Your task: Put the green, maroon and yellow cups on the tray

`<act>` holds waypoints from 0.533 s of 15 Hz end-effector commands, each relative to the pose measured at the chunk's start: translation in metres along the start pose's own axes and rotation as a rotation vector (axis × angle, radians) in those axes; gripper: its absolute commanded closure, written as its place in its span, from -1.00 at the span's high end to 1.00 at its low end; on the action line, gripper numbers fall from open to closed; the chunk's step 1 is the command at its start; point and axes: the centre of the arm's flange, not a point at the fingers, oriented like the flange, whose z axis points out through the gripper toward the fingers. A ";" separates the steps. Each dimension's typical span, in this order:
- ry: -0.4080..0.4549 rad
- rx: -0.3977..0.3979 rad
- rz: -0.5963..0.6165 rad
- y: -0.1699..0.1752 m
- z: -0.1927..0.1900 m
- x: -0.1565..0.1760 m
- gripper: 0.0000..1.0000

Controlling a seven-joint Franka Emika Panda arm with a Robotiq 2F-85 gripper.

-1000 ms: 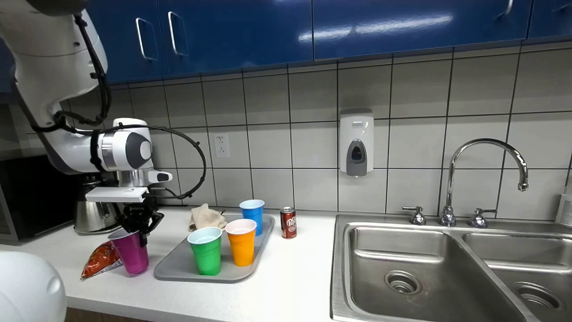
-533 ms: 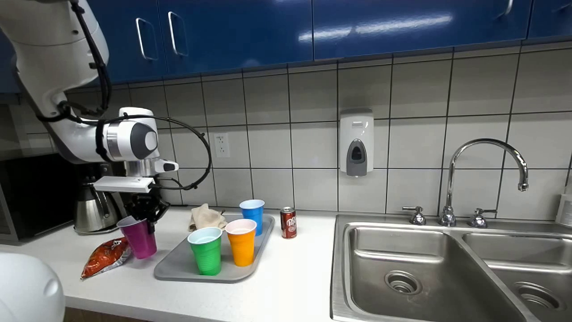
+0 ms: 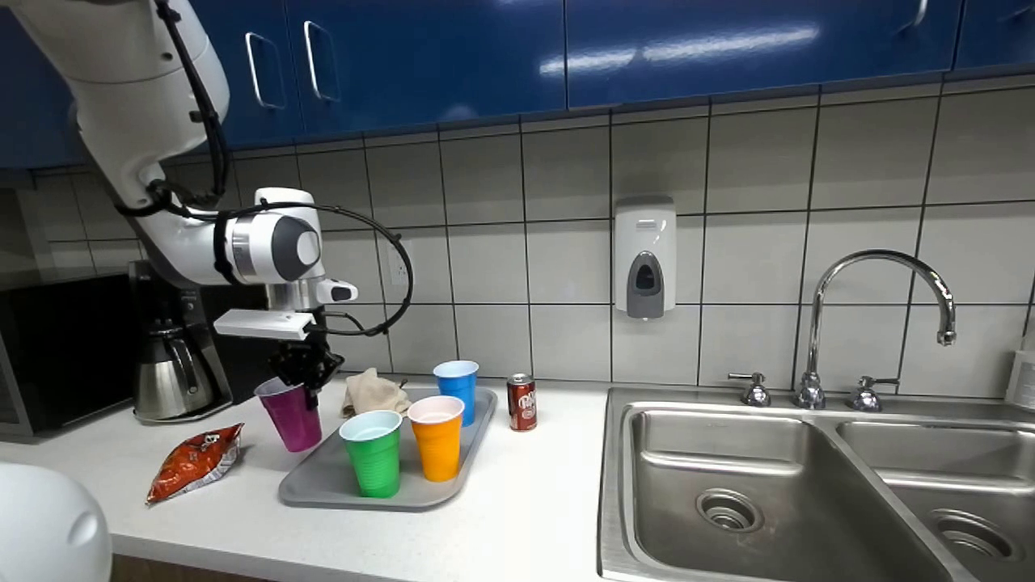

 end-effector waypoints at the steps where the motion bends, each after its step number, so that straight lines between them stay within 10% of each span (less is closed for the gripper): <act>1: 0.019 -0.006 0.023 0.005 -0.002 0.019 -0.99; 8: 0.016 -0.020 0.074 0.016 0.011 0.044 -0.99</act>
